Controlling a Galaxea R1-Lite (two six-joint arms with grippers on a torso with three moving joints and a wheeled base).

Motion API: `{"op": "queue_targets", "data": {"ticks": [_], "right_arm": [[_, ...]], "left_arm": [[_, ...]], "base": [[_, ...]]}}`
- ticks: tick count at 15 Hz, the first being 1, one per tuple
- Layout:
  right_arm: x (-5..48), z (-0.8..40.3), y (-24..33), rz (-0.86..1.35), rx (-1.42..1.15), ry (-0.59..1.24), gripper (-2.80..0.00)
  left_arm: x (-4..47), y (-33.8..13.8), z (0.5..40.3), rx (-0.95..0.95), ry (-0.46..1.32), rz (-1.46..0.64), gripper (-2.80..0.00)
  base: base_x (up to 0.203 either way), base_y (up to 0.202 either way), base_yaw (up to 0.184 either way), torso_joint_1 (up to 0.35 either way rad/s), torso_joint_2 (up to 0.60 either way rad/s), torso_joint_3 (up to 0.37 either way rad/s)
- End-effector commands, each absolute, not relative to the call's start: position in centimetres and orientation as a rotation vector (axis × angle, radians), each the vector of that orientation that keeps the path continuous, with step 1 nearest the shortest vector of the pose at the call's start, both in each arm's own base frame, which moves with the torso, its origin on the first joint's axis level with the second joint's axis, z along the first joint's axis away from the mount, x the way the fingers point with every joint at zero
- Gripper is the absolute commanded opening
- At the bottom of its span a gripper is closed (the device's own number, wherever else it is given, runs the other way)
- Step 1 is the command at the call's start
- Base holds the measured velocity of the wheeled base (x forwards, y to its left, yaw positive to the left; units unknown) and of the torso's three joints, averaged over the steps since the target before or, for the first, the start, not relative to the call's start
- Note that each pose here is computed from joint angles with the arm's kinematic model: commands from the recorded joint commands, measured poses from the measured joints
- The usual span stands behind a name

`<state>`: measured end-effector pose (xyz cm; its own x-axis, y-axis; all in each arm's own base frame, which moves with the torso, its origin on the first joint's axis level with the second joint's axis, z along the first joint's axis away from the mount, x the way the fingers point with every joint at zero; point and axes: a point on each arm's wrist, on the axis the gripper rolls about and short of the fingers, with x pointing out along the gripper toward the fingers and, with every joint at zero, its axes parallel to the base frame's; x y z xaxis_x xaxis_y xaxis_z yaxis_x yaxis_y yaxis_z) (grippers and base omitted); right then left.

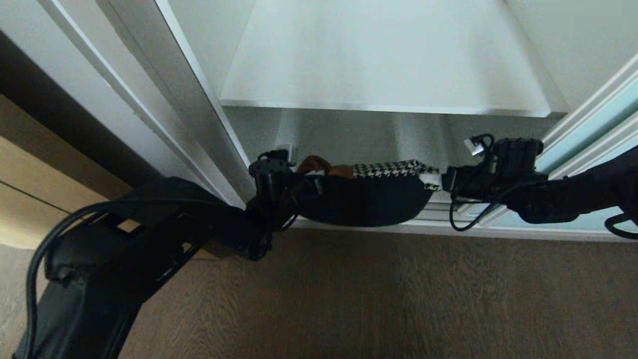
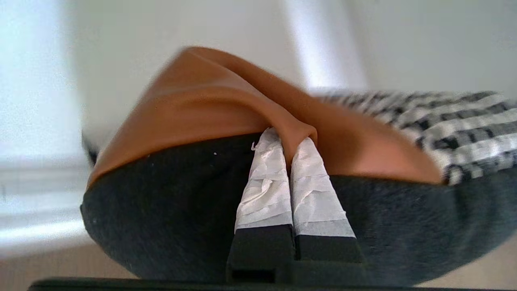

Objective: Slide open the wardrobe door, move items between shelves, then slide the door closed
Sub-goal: Place the pillow on the lower shelf

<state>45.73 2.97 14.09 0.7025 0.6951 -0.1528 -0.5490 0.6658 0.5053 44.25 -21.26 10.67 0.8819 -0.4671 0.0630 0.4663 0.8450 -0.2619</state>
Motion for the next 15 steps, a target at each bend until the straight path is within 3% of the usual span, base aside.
{"op": "queue_targets", "data": {"ticks": [1, 5, 7, 11, 15], "right_arm": [[45.8, 10.1, 2.1, 0.677, 0.488, 0.450, -2.80], [43.6, 8.3, 1.9, 0.675, 0.480, 0.521, -2.80], [43.3, 10.0, 1.5, 0.679, 0.469, 0.480, -2.80], [43.6, 16.2, 1.3, 0.741, 0.425, 0.316, -2.80], [43.3, 25.0, 2.3, 0.819, 0.395, 0.095, -2.80]], "left_arm": [[44.6, -21.3, 7.3, -0.271, 0.091, -0.480, -2.80], [43.5, -20.9, 4.9, -0.257, 0.194, -0.469, -2.80], [43.5, -20.9, 6.4, -0.268, 0.149, -0.474, -2.80], [44.3, -21.2, 13.3, -0.303, -0.044, -0.497, -2.80], [44.7, -21.1, 22.3, -0.327, -0.285, -0.516, -2.80]], "base": [[0.000, 0.000, 0.000, 0.000, 0.00, 0.000], [0.000, 0.000, 0.000, 0.000, 0.00, 0.000], [0.000, 0.000, 0.000, 0.000, 0.00, 0.000], [0.000, 0.000, 0.000, 0.000, 0.00, 0.000], [0.000, 0.000, 0.000, 0.000, 0.00, 0.000]]}}
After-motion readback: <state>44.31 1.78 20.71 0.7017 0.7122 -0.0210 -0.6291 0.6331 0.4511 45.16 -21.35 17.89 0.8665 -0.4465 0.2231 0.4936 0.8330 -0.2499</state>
